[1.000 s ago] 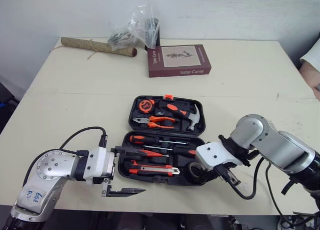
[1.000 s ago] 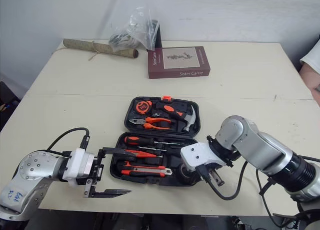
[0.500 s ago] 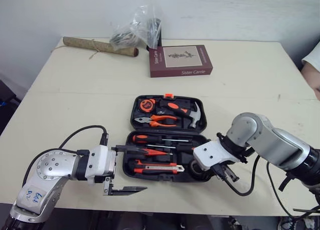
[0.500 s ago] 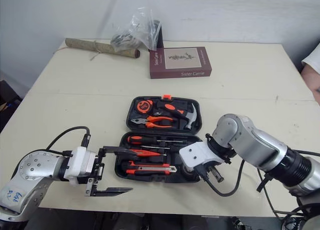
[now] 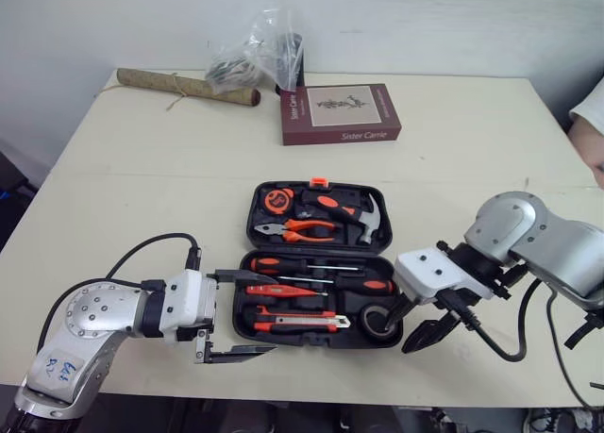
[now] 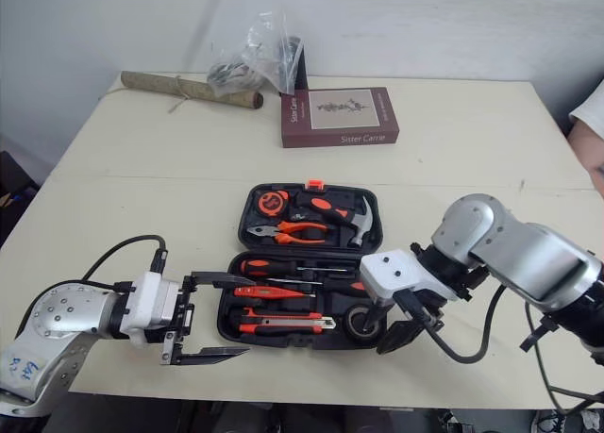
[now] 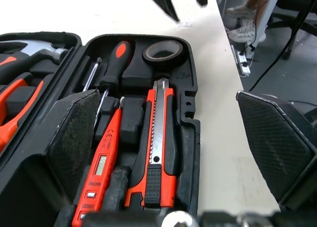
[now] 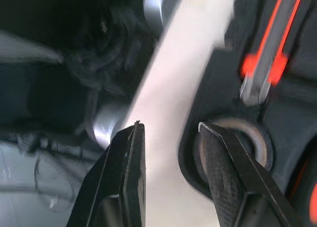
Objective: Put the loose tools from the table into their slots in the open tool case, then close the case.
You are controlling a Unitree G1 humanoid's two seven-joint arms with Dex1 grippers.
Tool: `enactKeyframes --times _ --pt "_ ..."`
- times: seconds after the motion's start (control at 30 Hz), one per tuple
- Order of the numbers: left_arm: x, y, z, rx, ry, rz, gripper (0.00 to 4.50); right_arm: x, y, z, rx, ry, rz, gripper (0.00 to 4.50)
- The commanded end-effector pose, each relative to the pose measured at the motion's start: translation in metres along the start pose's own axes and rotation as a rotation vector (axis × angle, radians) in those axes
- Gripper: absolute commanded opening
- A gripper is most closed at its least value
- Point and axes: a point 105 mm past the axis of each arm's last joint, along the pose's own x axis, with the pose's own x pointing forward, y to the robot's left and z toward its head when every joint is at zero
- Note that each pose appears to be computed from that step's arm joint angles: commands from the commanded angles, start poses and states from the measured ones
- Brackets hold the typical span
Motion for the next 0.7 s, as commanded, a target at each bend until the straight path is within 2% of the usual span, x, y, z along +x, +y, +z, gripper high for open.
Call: enactKeyframes --times 0.03,0.07,0.1,0.13,0.17,0.3,0.4,0.67,0.7 --pt "-0.006 0.001 0.006 0.020 -0.005 0.018 4.50 -0.008 0.004 0.023 -0.061 -0.385 0.064 1.33" --pt "-0.006 0.001 0.006 0.019 -0.005 0.018 4.50 -0.007 0.001 0.016 -0.031 -0.407 0.047 1.06" --pt "-0.005 0.001 0.006 0.017 -0.007 0.017 4.50 -0.004 -0.003 0.010 -0.060 -0.444 0.016 0.43" --pt "-0.005 0.001 0.006 0.014 -0.010 0.014 4.50 0.000 -0.007 0.002 -0.084 -0.457 -0.015 0.12" --pt "-0.004 0.000 0.007 0.012 -0.012 0.011 4.50 0.005 -0.009 -0.005 -0.098 -0.453 -0.034 0.04" --pt "-0.003 0.001 0.011 0.010 -0.009 -0.003 4.50 0.023 -0.025 -0.024 -0.170 -0.442 -0.126 0.04" --pt "-0.002 0.005 0.016 0.015 -0.008 -0.004 4.50 0.034 -0.030 -0.046 -0.132 -0.415 -0.163 0.04" --pt "-0.006 0.012 0.022 0.017 0.015 0.024 4.50 0.055 -0.030 -0.100 -0.156 -0.211 -0.200 0.04" --pt "-0.008 0.014 0.024 0.014 0.014 0.042 4.50 0.053 -0.031 -0.098 -0.139 -0.236 -0.220 0.04"
